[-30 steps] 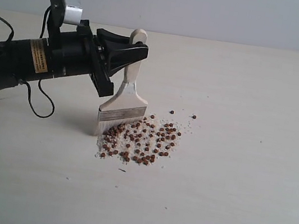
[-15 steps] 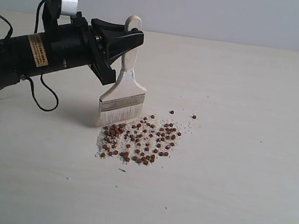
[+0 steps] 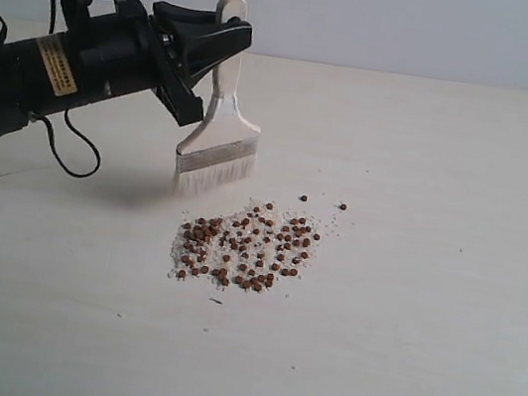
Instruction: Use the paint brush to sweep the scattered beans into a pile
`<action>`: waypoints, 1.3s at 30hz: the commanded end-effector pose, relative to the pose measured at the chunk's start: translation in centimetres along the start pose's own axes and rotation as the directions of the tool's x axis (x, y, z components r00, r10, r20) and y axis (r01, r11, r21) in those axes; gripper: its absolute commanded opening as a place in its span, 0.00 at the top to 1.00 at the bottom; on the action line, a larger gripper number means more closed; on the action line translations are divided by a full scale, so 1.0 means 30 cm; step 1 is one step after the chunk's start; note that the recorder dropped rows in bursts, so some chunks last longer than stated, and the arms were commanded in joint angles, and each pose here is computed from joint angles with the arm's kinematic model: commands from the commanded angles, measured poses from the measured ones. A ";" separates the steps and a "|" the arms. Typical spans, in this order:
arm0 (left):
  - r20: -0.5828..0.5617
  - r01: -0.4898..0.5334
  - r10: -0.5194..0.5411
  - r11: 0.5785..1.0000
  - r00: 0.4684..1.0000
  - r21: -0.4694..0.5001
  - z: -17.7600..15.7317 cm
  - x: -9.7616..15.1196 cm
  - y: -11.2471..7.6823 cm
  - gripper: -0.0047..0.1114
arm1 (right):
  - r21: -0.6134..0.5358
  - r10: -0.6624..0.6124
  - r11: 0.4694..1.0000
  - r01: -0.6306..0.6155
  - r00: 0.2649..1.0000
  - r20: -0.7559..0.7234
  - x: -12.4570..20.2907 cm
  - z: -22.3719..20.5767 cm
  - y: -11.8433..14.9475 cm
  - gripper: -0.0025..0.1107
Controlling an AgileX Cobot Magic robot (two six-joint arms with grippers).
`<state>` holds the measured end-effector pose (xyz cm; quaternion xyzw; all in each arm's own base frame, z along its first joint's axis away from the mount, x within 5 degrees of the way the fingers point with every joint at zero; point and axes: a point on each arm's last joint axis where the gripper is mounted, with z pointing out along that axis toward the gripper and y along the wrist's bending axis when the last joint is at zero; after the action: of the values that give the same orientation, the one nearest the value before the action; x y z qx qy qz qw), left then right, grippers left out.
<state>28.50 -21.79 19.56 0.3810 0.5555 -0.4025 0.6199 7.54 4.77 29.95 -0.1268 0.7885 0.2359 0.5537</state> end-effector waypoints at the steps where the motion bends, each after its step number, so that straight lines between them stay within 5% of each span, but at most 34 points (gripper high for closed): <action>1: -0.043 0.018 -0.023 0.995 0.999 -0.100 -0.016 -0.069 0.019 0.96 | -0.002 -0.005 1.000 0.005 1.000 0.002 0.003 0.000 0.000 0.98; 5: -0.271 0.073 -0.188 0.921 0.944 -0.382 -0.075 -0.109 0.065 0.96 | -0.002 -0.005 1.000 0.005 1.000 0.002 0.003 0.000 0.000 0.98; 10: -0.242 0.140 -0.346 0.788 0.906 -0.600 -0.174 -0.172 0.105 0.96 | -0.002 -0.005 1.000 0.005 1.000 0.002 0.003 0.000 0.000 0.98; 21: 0.060 0.223 -0.240 0.740 0.969 -0.634 -0.361 -0.172 -0.019 0.96 | -0.002 -0.005 1.000 0.005 1.000 0.002 0.003 0.000 0.000 0.98; 26: 0.108 0.221 -0.196 0.762 0.975 -0.609 -0.405 -0.141 -0.063 0.96 | -0.002 -0.005 1.000 0.005 1.000 0.002 0.003 0.000 0.000 0.98; 29: 0.048 0.171 -0.171 0.833 0.984 -0.526 -0.387 -0.136 -0.092 0.96 | -0.002 -0.005 1.000 0.005 1.000 0.002 0.003 0.000 0.000 0.98; 31: 0.042 0.181 -0.185 0.843 0.982 -0.507 -0.382 -0.131 -0.097 0.96 | -0.002 -0.005 1.000 0.005 1.000 0.002 0.003 0.000 0.000 0.98; 32: 0.042 0.189 -0.195 0.840 0.980 -0.508 -0.382 -0.129 -0.096 0.96 | -0.002 -0.005 1.000 0.005 1.000 0.002 0.003 0.000 0.000 0.98; 35: 0.147 0.365 -0.347 0.726 0.926 -0.583 -0.397 -0.107 -0.066 0.96 | -0.003 -0.003 1.000 0.003 1.000 0.001 0.003 0.000 0.000 0.98; 37: 0.067 0.293 -0.295 0.840 0.953 -0.456 -0.357 -0.111 -0.122 0.96 | -0.003 -0.003 1.000 0.003 1.000 0.001 0.003 0.000 0.000 0.98; 39: 0.106 0.330 -0.315 0.851 0.943 -0.408 -0.320 -0.122 -0.171 0.96 | -0.003 -0.003 1.000 0.003 1.000 0.001 0.003 0.000 0.000 0.98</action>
<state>20.83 -13.32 21.84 0.1257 0.6919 -0.3458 0.6212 7.54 4.77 29.95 -0.1268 0.7885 0.2359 0.5537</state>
